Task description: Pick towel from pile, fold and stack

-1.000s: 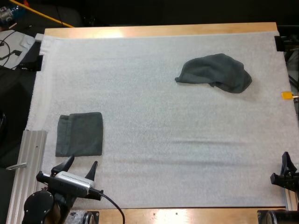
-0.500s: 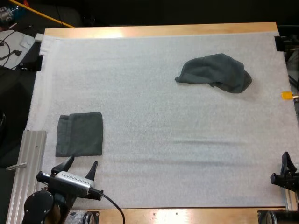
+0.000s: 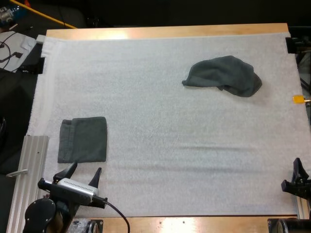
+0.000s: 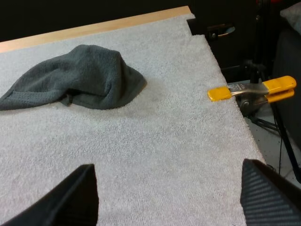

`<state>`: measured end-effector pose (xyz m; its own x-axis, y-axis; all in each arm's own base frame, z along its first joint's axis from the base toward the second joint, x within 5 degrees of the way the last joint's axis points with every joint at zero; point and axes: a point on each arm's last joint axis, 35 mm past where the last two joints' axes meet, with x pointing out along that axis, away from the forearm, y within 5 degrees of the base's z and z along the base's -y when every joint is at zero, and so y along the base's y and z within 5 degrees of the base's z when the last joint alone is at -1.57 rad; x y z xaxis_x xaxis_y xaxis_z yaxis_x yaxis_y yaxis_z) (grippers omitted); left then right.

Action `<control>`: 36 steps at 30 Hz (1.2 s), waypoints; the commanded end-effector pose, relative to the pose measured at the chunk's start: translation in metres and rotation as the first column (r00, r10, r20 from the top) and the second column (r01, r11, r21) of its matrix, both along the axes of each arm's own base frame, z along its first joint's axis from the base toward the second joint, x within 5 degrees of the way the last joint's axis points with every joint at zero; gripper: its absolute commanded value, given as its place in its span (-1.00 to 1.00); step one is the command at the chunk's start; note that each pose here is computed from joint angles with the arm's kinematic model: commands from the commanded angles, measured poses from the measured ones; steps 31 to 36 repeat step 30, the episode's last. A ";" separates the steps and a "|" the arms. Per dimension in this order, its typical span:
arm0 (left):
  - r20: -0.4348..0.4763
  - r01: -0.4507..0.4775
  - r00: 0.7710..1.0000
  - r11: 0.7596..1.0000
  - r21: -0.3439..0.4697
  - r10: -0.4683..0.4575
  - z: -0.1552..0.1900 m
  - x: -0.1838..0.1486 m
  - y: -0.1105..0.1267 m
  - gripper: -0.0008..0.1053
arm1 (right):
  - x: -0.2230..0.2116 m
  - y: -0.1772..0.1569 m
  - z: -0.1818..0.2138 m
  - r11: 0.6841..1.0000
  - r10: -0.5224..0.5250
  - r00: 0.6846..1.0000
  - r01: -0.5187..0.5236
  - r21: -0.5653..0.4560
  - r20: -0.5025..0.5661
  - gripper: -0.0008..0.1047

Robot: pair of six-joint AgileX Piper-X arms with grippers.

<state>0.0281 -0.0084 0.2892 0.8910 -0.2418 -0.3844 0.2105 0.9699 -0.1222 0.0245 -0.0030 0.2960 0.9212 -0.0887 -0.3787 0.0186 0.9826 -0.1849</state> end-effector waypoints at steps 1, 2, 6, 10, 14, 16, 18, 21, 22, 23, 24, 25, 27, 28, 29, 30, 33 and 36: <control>0.006 0.006 1.000 1.000 -0.006 -0.006 0.003 0.002 0.000 0.14 | 0.002 0.000 0.001 1.000 -0.002 1.000 0.002 -0.003 -0.009 0.20; 0.005 0.007 1.000 1.000 -0.005 -0.007 0.003 0.002 0.000 0.14 | 0.002 0.000 0.000 1.000 -0.001 1.000 0.001 -0.002 -0.011 0.20; 0.005 0.004 1.000 1.000 -0.006 -0.004 0.003 0.002 0.000 0.14 | 0.002 0.000 0.000 1.000 -0.002 1.000 0.002 -0.001 -0.012 0.20; 0.005 0.006 1.000 1.000 -0.006 -0.006 0.002 0.002 0.000 0.14 | 0.003 0.000 0.000 1.000 -0.003 1.000 0.003 -0.002 -0.012 0.20; 0.003 0.006 1.000 1.000 -0.004 -0.006 0.002 0.002 0.000 0.13 | 0.002 0.000 0.001 1.000 -0.005 1.000 0.005 -0.003 -0.010 0.20; 0.002 0.002 1.000 1.000 -0.004 -0.002 0.002 0.002 0.000 0.13 | 0.002 0.000 0.001 1.000 -0.005 1.000 0.005 -0.002 -0.007 0.20; 0.004 0.004 1.000 1.000 -0.003 -0.004 0.002 0.003 0.000 0.13 | 0.002 0.000 0.001 1.000 -0.003 1.000 0.003 -0.003 -0.008 0.20; 0.003 0.004 1.000 1.000 -0.005 -0.004 0.002 0.003 0.000 0.14 | 0.002 0.000 0.001 1.000 -0.004 1.000 0.003 -0.002 -0.007 0.20; 0.003 0.003 1.000 1.000 -0.004 -0.003 0.002 0.002 0.000 0.13 | 0.002 0.000 0.001 1.000 -0.004 1.000 0.004 -0.003 -0.006 0.20; 0.004 0.004 1.000 1.000 -0.003 -0.004 0.002 0.003 0.000 0.14 | 0.002 0.000 0.001 1.000 -0.003 1.000 0.003 -0.003 -0.008 0.20; 0.005 0.004 1.000 1.000 -0.004 -0.004 0.002 0.003 0.000 0.13 | 0.002 0.000 0.001 1.000 -0.004 1.000 0.003 -0.002 -0.009 0.20; 0.004 0.005 1.000 1.000 -0.004 -0.005 0.002 0.003 0.000 0.13 | 0.002 0.000 0.000 1.000 -0.004 1.000 0.004 -0.001 -0.011 0.20; 0.005 0.005 1.000 1.000 -0.004 -0.004 0.002 0.002 0.000 0.14 | 0.002 0.000 0.001 1.000 -0.003 1.000 0.003 -0.001 -0.009 0.20; 0.004 0.004 1.000 1.000 -0.006 -0.004 0.002 0.003 0.000 0.14 | 0.002 0.000 0.001 1.000 -0.005 1.000 0.005 -0.003 -0.009 0.20; 0.002 0.004 1.000 1.000 -0.004 -0.004 0.002 0.002 0.000 0.13 | 0.002 0.000 0.001 1.000 -0.002 1.000 0.002 -0.003 -0.011 0.20; 0.007 0.005 1.000 1.000 -0.005 -0.005 0.002 0.003 0.000 0.13 | 0.002 0.000 0.001 1.000 -0.004 1.000 0.004 -0.001 -0.010 0.20; 0.007 0.005 1.000 1.000 -0.005 -0.005 0.002 0.003 0.000 0.13 | 0.002 0.000 0.001 1.000 -0.004 1.000 0.004 -0.001 -0.010 0.20; 0.007 0.005 1.000 1.000 -0.005 -0.005 0.002 0.003 0.000 0.13 | 0.002 0.000 0.001 1.000 -0.004 1.000 0.004 -0.001 -0.010 0.20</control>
